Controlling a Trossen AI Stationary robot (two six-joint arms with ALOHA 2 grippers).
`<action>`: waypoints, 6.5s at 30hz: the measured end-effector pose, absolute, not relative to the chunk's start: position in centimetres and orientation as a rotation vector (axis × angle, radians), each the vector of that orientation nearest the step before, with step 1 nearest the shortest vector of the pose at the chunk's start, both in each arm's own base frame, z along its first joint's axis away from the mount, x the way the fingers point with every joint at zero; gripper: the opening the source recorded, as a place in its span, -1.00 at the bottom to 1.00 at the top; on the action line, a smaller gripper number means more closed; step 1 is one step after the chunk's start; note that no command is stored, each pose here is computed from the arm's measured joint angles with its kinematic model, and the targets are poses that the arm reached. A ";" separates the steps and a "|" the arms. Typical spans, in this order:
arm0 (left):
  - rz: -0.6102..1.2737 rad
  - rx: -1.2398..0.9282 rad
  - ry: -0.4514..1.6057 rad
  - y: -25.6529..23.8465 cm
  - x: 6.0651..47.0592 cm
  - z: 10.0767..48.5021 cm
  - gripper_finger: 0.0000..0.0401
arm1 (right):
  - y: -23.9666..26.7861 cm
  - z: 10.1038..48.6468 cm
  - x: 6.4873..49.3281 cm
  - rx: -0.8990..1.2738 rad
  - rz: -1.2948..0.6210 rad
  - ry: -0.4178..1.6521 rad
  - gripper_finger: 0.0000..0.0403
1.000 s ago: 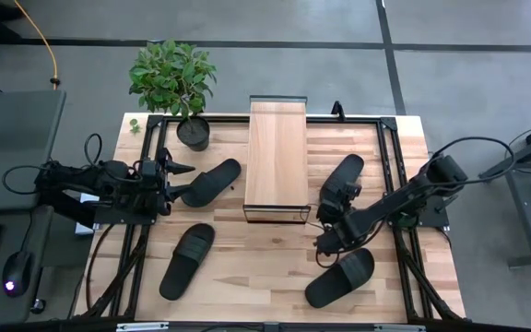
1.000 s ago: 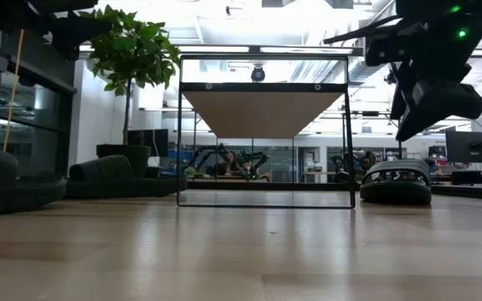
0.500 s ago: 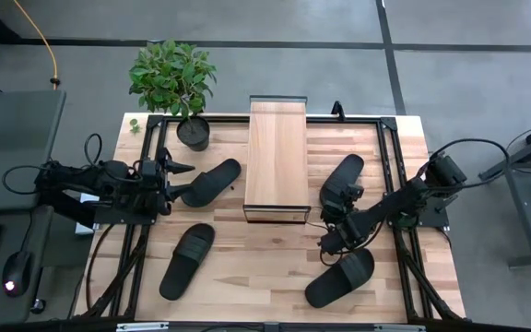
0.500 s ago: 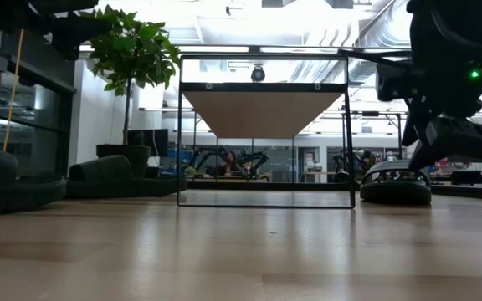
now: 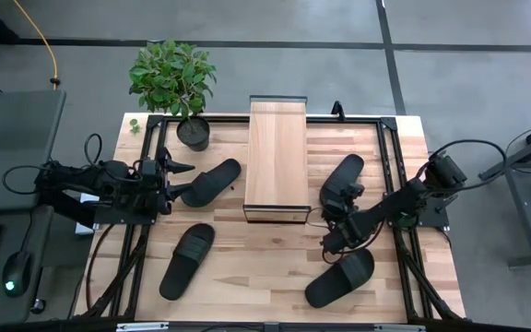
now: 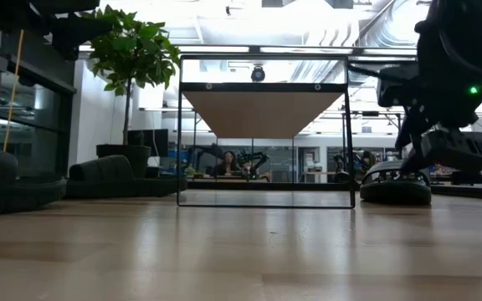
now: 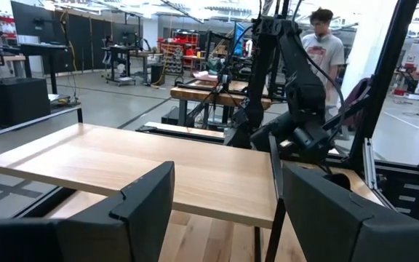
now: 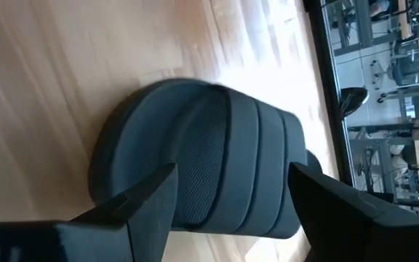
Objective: Pick and place slides into the shelf
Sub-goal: Put the top right black slipper on the shelf
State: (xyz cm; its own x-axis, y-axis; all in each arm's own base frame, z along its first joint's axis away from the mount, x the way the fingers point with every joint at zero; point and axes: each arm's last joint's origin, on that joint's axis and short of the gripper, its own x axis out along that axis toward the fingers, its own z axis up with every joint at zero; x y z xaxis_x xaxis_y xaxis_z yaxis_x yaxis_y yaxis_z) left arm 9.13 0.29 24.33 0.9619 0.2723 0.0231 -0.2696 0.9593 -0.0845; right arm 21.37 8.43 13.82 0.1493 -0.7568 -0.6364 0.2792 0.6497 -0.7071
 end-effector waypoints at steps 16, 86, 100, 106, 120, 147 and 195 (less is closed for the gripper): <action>0.279 -0.081 -0.035 0.3 9.1 24.3 0.19 | 5.5 11.6 20.7 -0.411 -0.889 1.205 0.27; 0.298 -0.080 -0.030 0.4 9.1 24.3 0.19 | 2.8 15.6 19.5 -0.202 -1.120 1.003 -1.00; 0.299 -0.079 -0.029 0.4 9.1 24.3 0.19 | 2.3 20.0 17.7 -0.121 -1.050 0.848 -1.00; 0.299 -0.079 -0.028 0.4 9.1 24.3 0.19 | 1.9 21.4 16.9 -0.169 -1.044 0.781 -1.00; 0.299 -0.079 -0.028 0.4 9.1 24.3 0.19 | 1.0 25.3 14.8 -0.157 -1.058 0.520 -1.00; 0.127 0.080 -0.014 -0.1 9.2 24.3 0.19 | 4.4 31.5 20.1 -0.165 -0.360 0.093 -1.00; 0.047 0.067 -0.141 -0.8 14.1 25.4 0.19 | 4.7 30.7 28.2 -0.019 0.124 -0.264 -1.00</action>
State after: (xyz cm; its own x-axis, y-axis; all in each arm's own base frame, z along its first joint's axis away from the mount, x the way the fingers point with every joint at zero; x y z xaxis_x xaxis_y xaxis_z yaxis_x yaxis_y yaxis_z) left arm 14.12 -0.77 25.44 0.9890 0.0423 0.1418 -0.0517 0.9967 0.0633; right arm 28.18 4.67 30.75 0.9577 0.1251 0.2592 -0.1200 0.9921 -0.0354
